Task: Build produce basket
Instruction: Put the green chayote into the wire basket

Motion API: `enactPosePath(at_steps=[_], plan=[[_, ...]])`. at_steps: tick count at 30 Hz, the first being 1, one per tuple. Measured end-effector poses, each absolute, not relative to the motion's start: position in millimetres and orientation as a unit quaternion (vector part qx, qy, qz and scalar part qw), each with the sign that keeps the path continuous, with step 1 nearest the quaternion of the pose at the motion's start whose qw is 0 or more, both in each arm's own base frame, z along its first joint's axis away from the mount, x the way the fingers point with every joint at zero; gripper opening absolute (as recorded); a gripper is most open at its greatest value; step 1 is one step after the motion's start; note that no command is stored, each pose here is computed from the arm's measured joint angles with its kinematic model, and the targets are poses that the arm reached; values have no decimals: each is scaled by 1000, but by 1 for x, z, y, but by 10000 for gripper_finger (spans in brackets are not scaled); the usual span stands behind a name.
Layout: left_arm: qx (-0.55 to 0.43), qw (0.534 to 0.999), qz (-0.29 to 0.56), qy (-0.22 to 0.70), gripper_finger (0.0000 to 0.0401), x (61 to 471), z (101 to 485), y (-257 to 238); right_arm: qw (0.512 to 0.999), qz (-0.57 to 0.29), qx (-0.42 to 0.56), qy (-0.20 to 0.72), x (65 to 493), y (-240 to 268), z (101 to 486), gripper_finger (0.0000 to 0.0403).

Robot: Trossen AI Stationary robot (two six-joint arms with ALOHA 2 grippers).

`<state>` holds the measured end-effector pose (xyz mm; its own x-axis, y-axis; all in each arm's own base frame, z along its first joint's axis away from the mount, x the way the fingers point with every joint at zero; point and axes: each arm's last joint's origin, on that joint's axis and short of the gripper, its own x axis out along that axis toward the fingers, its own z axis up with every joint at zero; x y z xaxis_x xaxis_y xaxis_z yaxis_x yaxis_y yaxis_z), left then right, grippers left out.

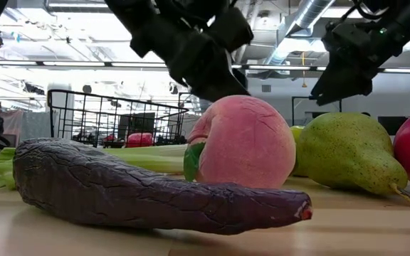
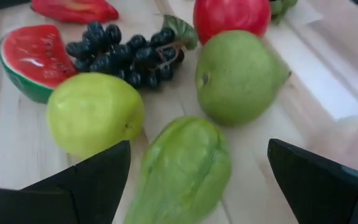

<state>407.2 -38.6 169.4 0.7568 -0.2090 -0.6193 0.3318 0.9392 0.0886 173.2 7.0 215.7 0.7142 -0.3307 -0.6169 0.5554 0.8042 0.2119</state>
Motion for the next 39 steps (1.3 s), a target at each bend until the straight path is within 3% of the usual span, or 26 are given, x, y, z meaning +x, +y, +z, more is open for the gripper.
enactPosePath(at_steps=[15,30,39], plan=[[103,915,-151,359,360,412,134,-36,895,-249,181,322,183,10,203,255],[79,913,-121,381,233,411,127,-34,895,-249,181,322,182,10,203,255],[28,917,-94,388,223,416,136,-34,895,-249,180,323,182,10,203,255]])
